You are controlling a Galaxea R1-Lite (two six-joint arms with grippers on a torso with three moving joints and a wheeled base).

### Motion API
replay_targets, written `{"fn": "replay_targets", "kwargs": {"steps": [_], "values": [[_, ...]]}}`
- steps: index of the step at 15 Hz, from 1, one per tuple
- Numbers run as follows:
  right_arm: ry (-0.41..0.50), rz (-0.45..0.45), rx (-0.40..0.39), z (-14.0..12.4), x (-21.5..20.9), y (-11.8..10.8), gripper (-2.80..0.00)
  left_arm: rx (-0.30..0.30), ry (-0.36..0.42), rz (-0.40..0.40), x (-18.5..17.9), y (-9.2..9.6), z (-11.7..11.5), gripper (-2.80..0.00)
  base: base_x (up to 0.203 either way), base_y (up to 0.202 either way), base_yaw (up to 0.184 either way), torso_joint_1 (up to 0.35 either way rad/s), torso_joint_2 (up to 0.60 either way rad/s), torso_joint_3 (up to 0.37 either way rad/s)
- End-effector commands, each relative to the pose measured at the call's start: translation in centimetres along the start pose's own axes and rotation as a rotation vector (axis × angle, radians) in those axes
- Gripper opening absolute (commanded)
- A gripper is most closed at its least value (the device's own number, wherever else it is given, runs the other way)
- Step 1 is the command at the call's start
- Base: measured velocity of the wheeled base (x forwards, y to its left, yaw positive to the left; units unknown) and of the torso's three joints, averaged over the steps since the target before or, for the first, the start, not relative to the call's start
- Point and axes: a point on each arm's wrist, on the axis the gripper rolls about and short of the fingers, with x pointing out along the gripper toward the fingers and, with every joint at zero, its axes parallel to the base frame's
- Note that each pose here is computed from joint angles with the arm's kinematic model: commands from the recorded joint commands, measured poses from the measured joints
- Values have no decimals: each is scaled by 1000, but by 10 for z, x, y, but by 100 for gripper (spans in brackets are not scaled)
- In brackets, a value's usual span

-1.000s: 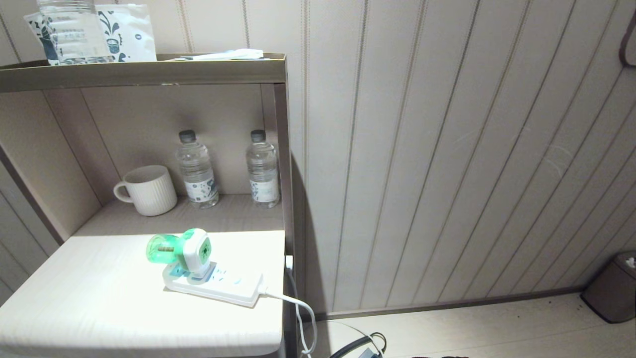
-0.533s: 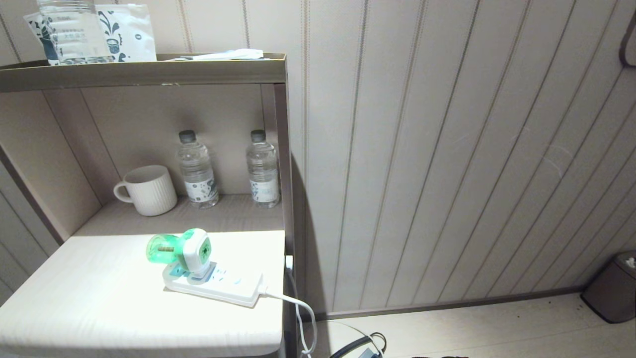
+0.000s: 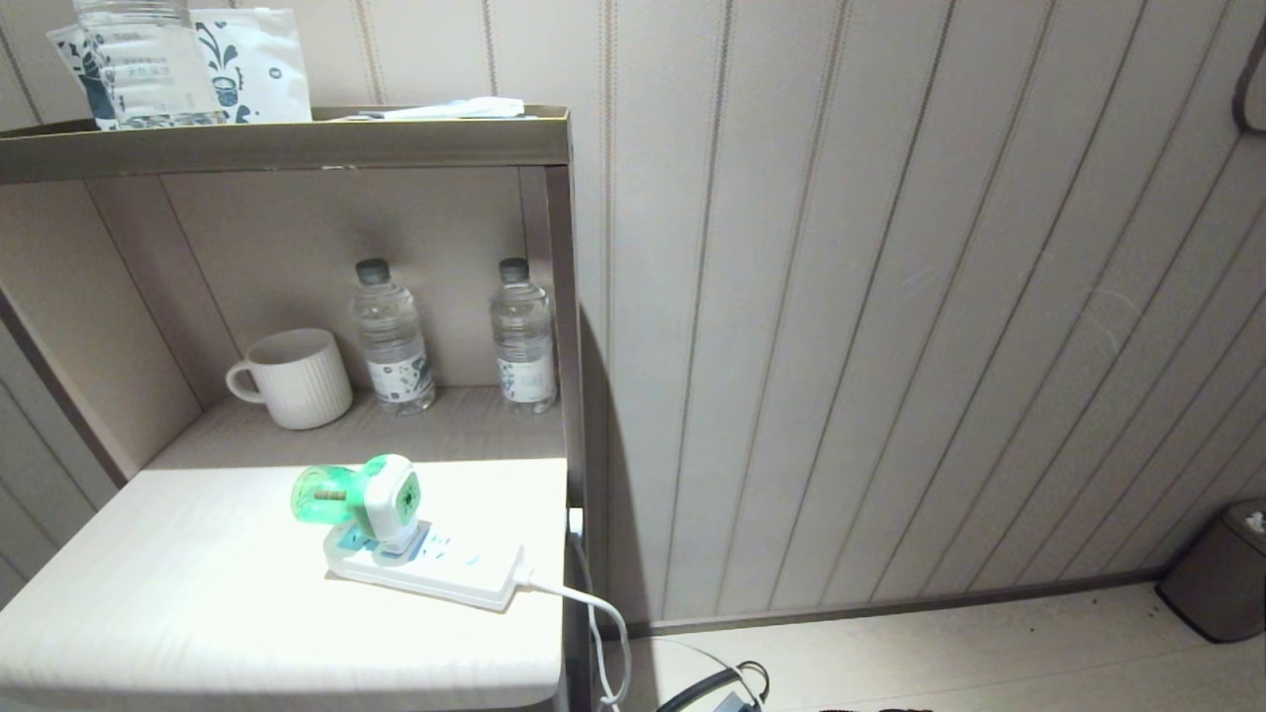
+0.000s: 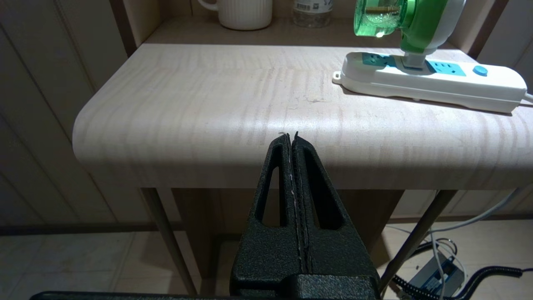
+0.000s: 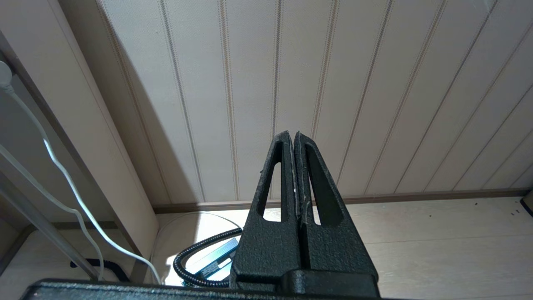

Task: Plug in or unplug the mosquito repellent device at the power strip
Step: Hold the socket with your right hand and unplug it with your left hand

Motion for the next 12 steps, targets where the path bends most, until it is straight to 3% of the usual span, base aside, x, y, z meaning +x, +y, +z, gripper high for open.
{"fn": "replay_targets", "kwargs": {"steps": [1,3,5,9,12], "values": [[1,1,-1,0,0,0,-280,2,2,-1,0,0,0,-280,0,0,0,0,0,0],[1,1,0,0,0,0,-280,14,1,2,0,0,0,-280,0,0,0,0,0,0],[1,1,-1,0,0,0,-280,52,-47,-7,-5,0,22,-280,0,0,0,0,0,0],[-2,1,-14,0,0,0,-280,71,-119,-39,-10,-2,131,-280,0,0,0,0,0,0],[-3,1,-6,0,0,0,-280,85,-179,-148,-7,-6,217,-280,0,0,0,0,0,0]]}}
